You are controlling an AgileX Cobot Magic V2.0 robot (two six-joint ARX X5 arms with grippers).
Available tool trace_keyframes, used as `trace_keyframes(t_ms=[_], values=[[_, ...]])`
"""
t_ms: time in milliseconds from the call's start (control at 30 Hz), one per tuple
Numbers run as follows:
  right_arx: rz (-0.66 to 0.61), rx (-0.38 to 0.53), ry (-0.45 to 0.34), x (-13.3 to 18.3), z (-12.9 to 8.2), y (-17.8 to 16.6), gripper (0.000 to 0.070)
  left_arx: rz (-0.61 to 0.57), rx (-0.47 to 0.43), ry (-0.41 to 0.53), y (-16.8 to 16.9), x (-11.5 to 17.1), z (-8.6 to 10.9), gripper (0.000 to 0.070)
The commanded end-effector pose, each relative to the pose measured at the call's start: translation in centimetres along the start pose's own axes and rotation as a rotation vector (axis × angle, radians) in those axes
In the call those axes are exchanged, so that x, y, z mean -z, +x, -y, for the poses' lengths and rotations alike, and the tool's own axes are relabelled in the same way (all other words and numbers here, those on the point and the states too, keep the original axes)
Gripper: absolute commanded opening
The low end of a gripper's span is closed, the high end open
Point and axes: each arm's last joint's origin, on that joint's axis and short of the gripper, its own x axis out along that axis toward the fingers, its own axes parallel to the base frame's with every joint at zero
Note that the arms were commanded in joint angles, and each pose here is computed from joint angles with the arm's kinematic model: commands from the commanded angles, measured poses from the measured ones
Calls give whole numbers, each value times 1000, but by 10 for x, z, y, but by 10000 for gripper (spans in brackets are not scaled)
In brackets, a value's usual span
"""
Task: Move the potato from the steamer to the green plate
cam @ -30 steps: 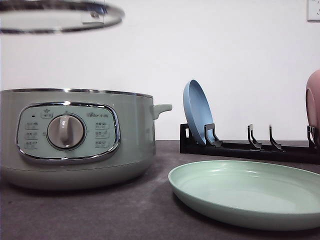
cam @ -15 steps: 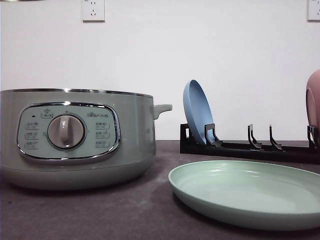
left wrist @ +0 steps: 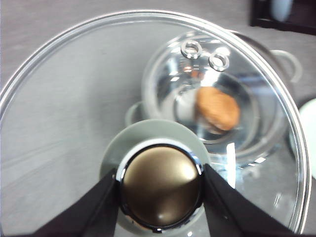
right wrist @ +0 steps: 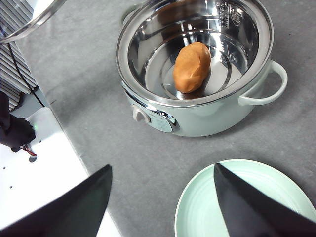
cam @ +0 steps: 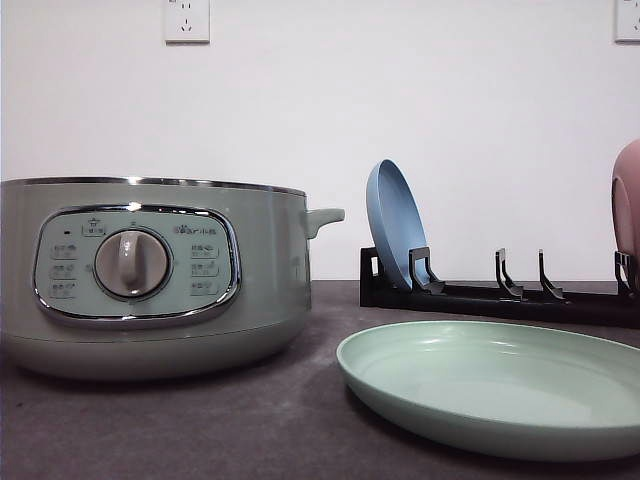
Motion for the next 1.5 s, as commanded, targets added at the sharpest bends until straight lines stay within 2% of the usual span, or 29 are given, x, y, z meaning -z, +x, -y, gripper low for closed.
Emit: trace_keyframes(t_ms=[0,200,333,500,800,1133,1267,1400,1467], values=[[14,-4,-16,-5,-1,0,409,14,-18,-16,-8,0,-1,3],[14,-4,-7,-5,-1,1,409,11,-22,-17,-8,0,-1,3],[27,-8,27,-10,1,9,409,11,-27,-17,-8,0,-1,3],[8,-13,44,-21,8,29,409,11,-80,-17,-8,0,-3,3],[-31,-10,22,-75,17,64,409,19,-109,-18,-12,3,-4,3],[-78,-8,1,-116,33,116,418,46,-110,-23,-21,8,-5,3],[-101,-9,2,-122,41,140,437,56,-109,-27,-24,10,-5,3],[-140,-9,12,-120,49,165,491,62,-109,-30,-25,12,-6,3],[-159,-8,15,-117,51,179,491,64,-109,-30,-26,12,-6,3]])
